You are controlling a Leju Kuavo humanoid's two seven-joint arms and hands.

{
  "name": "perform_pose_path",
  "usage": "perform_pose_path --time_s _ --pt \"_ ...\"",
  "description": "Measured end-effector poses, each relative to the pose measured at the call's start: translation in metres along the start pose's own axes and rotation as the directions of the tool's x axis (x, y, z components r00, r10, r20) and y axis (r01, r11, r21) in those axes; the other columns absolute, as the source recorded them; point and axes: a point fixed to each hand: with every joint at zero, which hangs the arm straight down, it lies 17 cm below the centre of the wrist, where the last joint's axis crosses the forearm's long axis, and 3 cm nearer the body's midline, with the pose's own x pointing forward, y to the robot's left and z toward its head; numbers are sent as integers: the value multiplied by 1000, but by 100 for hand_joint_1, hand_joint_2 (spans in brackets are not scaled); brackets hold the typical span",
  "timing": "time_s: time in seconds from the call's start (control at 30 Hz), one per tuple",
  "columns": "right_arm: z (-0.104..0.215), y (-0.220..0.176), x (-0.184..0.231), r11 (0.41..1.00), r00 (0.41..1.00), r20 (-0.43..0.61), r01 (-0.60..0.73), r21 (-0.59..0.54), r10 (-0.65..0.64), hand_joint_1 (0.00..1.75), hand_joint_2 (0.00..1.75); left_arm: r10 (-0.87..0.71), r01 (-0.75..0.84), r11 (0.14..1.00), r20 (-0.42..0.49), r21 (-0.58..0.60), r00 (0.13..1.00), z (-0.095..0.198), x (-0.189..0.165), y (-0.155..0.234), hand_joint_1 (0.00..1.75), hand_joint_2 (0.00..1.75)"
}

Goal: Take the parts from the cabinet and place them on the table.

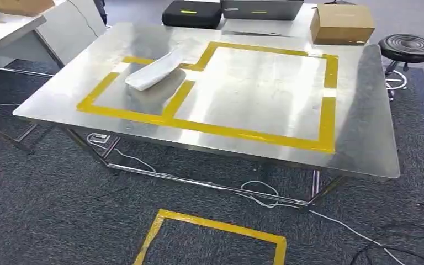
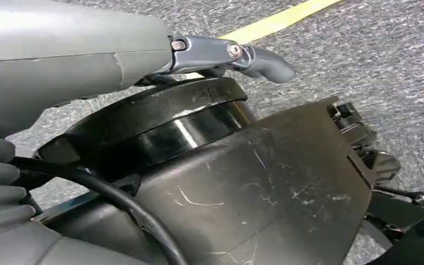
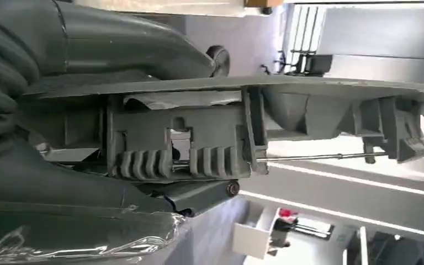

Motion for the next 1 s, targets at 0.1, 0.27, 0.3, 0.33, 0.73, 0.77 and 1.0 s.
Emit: perform_pose_path --time_s 0.1,0.27,0.3,0.33,0.73,0.77,1.0 --pt "0 0 0 1000 1000 2 1 0 -1 175 175 -1 1 1000 0 0 1000 0 0 0 0 175" --pt "0 0 0 1000 1000 2 1 0 -1 175 175 -7 6 1000 14 4 1000 -1 4 1 0 175" --pt "0 0 0 1000 1000 2 1 0 -1 175 175 -6 6 1000 10 3 1000 0 2 1 0 175" --pt "0 0 0 1000 1000 2 1 1 -1 175 175 -6 6 1000 4 2 1000 0 0 0 0 175" --pt "0 2 1 1000 1000 3 2 8 -2 175 175 -2 2 1000 3 -1 1000 1 1 -2 0 175" --pt "0 2 1 1000 1000 4 3 8 -3 175 175 -2 2 1000 4 -1 1000 0 2 -2 0 175" --pt "0 2 1 1000 1000 2 3 10 -3 175 175 -3 3 1000 7 1 1000 0 2 -1 0 175"
